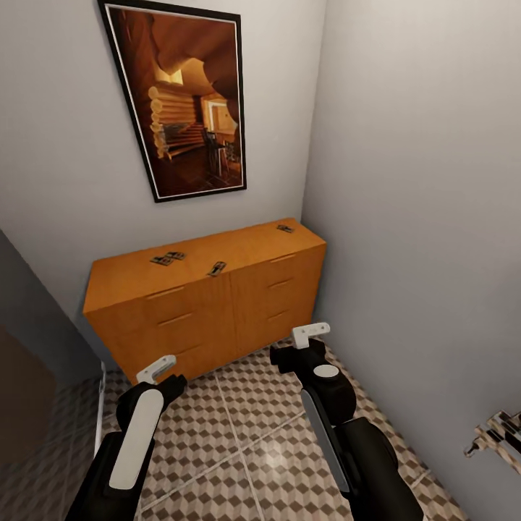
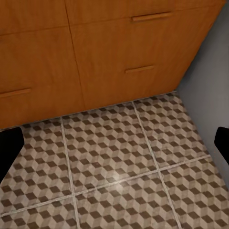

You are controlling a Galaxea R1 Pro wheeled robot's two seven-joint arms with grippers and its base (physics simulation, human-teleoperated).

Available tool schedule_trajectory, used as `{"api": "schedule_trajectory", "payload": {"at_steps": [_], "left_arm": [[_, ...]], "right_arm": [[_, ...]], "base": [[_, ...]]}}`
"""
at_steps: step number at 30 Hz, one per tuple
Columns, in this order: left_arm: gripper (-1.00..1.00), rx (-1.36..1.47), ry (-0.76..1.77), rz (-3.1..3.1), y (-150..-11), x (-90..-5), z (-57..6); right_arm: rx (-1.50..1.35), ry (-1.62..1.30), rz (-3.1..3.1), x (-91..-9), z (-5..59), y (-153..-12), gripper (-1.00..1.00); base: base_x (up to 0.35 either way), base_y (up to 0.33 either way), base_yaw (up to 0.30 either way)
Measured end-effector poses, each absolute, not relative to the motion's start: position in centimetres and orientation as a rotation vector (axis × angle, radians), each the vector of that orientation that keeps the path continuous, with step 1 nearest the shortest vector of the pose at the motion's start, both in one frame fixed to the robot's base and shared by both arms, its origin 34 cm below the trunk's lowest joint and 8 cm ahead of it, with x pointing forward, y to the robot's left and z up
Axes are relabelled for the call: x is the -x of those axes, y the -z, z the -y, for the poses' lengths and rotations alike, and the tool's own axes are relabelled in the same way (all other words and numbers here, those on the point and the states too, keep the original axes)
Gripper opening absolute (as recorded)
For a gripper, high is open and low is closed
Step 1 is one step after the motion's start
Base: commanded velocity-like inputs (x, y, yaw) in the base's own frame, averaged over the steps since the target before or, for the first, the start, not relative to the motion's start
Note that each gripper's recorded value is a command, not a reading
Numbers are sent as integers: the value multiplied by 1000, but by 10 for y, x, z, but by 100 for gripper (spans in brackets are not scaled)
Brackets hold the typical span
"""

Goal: Take the four mousetraps from the cabinet in the bathroom and place them on the bathroom floor. Make sure all four end up on the same floor surface, and ensure that at least two of them are either under or directly next to the same bathroom sink.

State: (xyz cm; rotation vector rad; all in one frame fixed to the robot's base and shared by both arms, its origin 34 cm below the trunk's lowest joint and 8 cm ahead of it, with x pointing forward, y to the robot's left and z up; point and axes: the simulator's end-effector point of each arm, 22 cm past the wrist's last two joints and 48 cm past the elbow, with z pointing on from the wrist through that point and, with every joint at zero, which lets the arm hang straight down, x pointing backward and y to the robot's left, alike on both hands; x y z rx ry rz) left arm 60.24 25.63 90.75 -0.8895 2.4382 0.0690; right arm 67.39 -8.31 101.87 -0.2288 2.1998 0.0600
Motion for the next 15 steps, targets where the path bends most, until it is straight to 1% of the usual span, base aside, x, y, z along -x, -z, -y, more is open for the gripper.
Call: {"api": "schedule_trajectory", "payload": {"at_steps": [15], "left_arm": [[100, 900, -64, -2419, -914, -603, -260]], "right_arm": [[230, -60, -2185, -673, 83, -1028, 100]], "base": [[8, 0, 17]]}}
